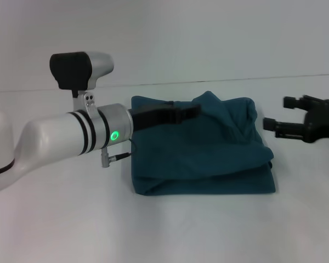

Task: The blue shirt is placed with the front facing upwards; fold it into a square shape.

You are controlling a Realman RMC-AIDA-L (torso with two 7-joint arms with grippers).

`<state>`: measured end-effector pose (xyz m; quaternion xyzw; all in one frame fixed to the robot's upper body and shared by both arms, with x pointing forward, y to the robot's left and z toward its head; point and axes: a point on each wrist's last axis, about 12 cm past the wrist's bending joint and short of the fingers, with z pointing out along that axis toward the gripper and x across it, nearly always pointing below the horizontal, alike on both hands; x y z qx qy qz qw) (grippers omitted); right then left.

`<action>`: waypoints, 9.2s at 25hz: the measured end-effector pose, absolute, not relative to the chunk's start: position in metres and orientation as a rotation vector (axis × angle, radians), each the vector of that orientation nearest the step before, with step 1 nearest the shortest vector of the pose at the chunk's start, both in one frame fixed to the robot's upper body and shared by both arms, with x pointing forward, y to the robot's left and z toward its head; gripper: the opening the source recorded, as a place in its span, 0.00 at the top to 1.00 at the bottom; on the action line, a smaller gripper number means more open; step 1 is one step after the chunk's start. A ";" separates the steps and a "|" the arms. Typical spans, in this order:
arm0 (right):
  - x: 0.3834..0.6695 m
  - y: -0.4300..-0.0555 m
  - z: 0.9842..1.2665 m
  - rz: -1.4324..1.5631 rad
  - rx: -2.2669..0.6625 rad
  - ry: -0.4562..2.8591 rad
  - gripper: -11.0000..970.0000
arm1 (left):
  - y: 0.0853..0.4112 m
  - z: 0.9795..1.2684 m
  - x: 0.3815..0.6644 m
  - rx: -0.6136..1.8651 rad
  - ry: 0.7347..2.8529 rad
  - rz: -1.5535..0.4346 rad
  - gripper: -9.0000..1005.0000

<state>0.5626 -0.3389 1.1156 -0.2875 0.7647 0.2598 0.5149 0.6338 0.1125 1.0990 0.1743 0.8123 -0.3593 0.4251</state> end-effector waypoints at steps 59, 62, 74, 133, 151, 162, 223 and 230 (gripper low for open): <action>0.628 -0.262 1.118 0.377 -0.895 2.152 0.03 | 0.239 1.131 0.571 0.989 1.596 -1.127 0.21; 0.629 -0.259 1.113 0.352 -0.905 2.181 0.03 | 0.239 1.131 0.571 0.986 1.593 -1.127 0.21; 0.623 -0.277 1.098 0.253 -0.865 2.309 0.03 | 0.241 1.131 0.571 0.965 1.591 -1.122 0.21; 0.655 -0.201 1.104 0.474 -0.676 2.254 0.92 | 0.266 1.133 0.568 0.851 1.587 -1.107 0.21; 0.662 -0.232 1.084 0.229 -0.528 2.253 0.92 | 0.264 1.133 0.568 0.848 1.581 -1.112 0.21; 0.664 -0.275 1.097 0.157 -0.337 2.201 0.91 | 0.265 1.132 0.568 0.841 1.590 -1.105 0.21; 0.556 -0.303 1.118 0.716 -1.086 1.705 0.03 | 0.264 1.118 0.590 0.611 1.803 -1.021 0.21; 0.529 -0.338 1.132 0.804 -1.100 1.666 0.03 | 0.261 1.111 0.602 0.497 1.985 -1.010 0.21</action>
